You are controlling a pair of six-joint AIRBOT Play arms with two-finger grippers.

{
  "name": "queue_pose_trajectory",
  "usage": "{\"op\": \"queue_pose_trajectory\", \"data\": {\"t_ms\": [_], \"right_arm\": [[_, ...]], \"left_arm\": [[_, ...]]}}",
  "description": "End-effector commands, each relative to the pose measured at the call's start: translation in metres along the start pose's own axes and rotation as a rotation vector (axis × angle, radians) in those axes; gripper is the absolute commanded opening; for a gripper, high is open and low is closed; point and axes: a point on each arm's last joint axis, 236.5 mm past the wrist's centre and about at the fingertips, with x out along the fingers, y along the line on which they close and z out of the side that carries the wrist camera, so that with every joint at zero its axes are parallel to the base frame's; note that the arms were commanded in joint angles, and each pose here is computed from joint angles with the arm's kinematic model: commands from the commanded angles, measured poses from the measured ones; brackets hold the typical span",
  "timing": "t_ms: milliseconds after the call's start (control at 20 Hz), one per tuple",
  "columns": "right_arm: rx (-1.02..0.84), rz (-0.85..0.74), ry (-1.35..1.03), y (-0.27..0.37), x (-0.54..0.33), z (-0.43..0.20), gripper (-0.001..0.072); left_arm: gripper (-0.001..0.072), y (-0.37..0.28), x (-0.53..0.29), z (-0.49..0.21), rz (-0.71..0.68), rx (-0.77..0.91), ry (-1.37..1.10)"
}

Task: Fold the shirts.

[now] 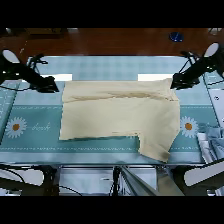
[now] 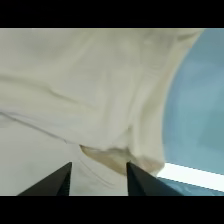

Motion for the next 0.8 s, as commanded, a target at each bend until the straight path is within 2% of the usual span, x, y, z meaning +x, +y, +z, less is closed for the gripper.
{"op": "queue_pose_trajectory", "data": {"t_ms": [0,50,100,150,250,350,500,750], "right_arm": [[0.042,-0.029,0.009,-0.031,-0.042,-0.034,0.044],[0.095,-0.009,0.026,-0.042,-0.043,-0.054,0.0462],[0.155,0.023,0.048,-0.05,-0.037,-0.076,0.0558],[0.209,0.085,0.063,-0.049,-0.025,-0.094,0.0591],[0.253,0.249,0.095,-0.029,0.001,-0.126,0.0591],[0.256,0.312,0.143,-0.017,0.02,-0.154,0.0589],[0.275,0.301,0.12,-0.017,0.031,-0.162,0.0582],[0.264,0.272,0.058,-0.02,0.024,-0.155,0.0571]], "left_arm": [[0.0335,0.03,-0.044,-0.042,-0.021,-0.066,0.038],[0.0337,0.038,-0.046,-0.065,-0.041,-0.102,0.06],[0.0459,0.032,-0.04,-0.089,-0.116,-0.162,0.076],[0.0545,0.02,-0.031,-0.109,-0.204,-0.184,0.08],[0.0545,0.008,-0.008,-0.152,-0.301,-0.23,0.131],[0.0545,0.0,0.01,-0.188,-0.342,-0.289,0.204],[0.0545,-0.007,0.025,-0.212,-0.369,-0.314,0.255],[0.0531,-0.014,0.048,-0.225,-0.337,-0.326,0.286]]}}
